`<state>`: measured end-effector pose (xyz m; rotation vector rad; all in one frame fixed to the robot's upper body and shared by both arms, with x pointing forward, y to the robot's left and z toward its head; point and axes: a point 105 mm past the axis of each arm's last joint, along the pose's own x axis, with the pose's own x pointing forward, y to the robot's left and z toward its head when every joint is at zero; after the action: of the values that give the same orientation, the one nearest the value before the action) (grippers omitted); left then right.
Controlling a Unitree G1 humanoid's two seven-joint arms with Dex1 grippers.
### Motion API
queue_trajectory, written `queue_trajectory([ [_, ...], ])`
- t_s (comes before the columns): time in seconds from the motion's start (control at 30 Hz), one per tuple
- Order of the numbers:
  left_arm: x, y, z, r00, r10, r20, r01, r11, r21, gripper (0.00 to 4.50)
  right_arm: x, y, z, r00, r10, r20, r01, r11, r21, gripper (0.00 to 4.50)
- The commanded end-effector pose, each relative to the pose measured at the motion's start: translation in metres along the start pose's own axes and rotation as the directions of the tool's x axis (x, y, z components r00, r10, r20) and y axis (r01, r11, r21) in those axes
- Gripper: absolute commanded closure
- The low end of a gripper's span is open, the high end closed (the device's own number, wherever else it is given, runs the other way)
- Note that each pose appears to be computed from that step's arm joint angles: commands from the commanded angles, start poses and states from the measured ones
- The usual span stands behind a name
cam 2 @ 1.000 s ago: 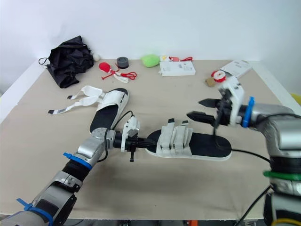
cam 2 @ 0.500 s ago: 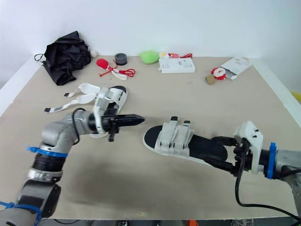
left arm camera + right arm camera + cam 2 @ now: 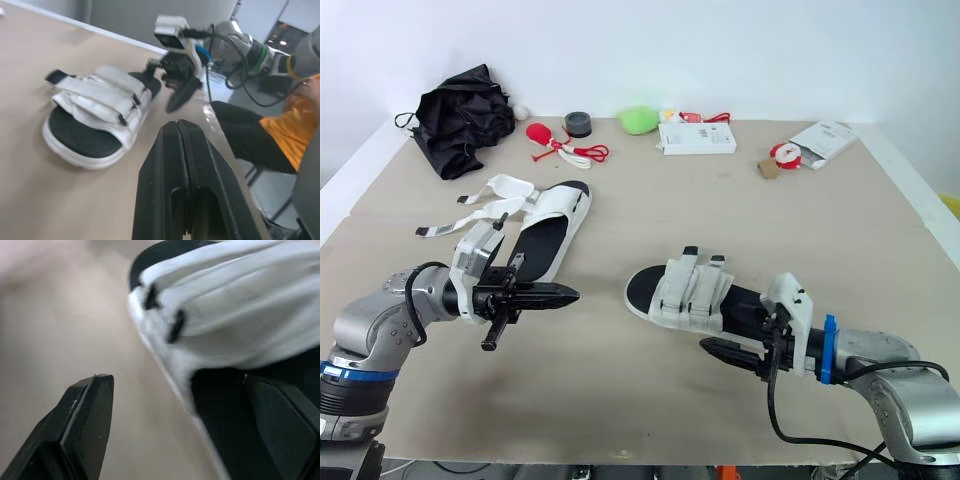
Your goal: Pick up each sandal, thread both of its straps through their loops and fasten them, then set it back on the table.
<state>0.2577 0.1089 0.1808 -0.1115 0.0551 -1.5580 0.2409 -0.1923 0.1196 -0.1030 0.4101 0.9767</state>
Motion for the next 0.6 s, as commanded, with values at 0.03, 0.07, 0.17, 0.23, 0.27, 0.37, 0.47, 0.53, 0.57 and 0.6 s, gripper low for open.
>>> queue_trajectory([
  [0.03,-0.005,-0.003,0.011,0.997,0.043,0.061,-0.050,0.992,0.119,4.50,0.012,-0.001,0.011,0.999,0.004,0.054,-0.004,1.000,0.007,0.07],
  [0.07,-0.006,-0.002,0.011,0.996,0.053,0.069,-0.062,0.990,0.130,4.50,0.015,-0.004,0.009,0.999,0.000,0.050,0.000,1.000,0.014,0.07],
  [0.17,-0.008,0.000,0.010,0.993,0.083,0.084,-0.095,0.984,0.150,4.50,0.023,-0.015,0.002,0.998,-0.041,0.037,0.040,0.998,0.045,0.82],
  [0.23,-0.010,0.001,0.010,0.990,0.106,0.094,-0.120,0.980,0.157,4.50,0.027,-0.021,-0.003,0.997,-0.067,0.033,0.065,0.996,0.065,1.71],
  [0.27,-0.011,0.002,0.009,0.989,0.116,0.096,-0.130,0.979,0.159,4.50,0.029,-0.023,-0.004,0.997,-0.076,0.030,0.074,0.995,0.065,2.13],
  [0.37,-0.011,0.003,0.007,0.986,0.137,0.098,-0.151,0.975,0.165,4.50,0.033,-0.030,-0.008,0.994,-0.109,0.029,0.107,0.992,0.067,3.43],
  [0.47,-0.009,0.003,0.008,0.982,0.148,0.115,-0.166,0.972,0.164,4.50,0.034,-0.031,-0.009,0.991,-0.125,0.041,0.122,0.990,0.075,4.42],
  [0.53,-0.008,0.005,0.009,0.977,0.178,0.122,-0.197,0.965,0.173,4.50,0.032,-0.030,-0.004,0.989,-0.130,0.073,0.125,0.989,0.076,4.42],
  [0.57,-0.008,0.007,0.009,0.973,0.195,0.122,-0.215,0.958,0.188,4.50,0.030,-0.032,-0.001,0.985,-0.148,0.084,0.142,0.987,0.077,4.42],
  [0.6,-0.006,0.009,0.008,0.970,0.212,0.123,-0.233,0.952,0.197,4.50,0.027,-0.037,0.002,0.979,-0.179,0.096,0.172,0.982,0.082,4.42],
])
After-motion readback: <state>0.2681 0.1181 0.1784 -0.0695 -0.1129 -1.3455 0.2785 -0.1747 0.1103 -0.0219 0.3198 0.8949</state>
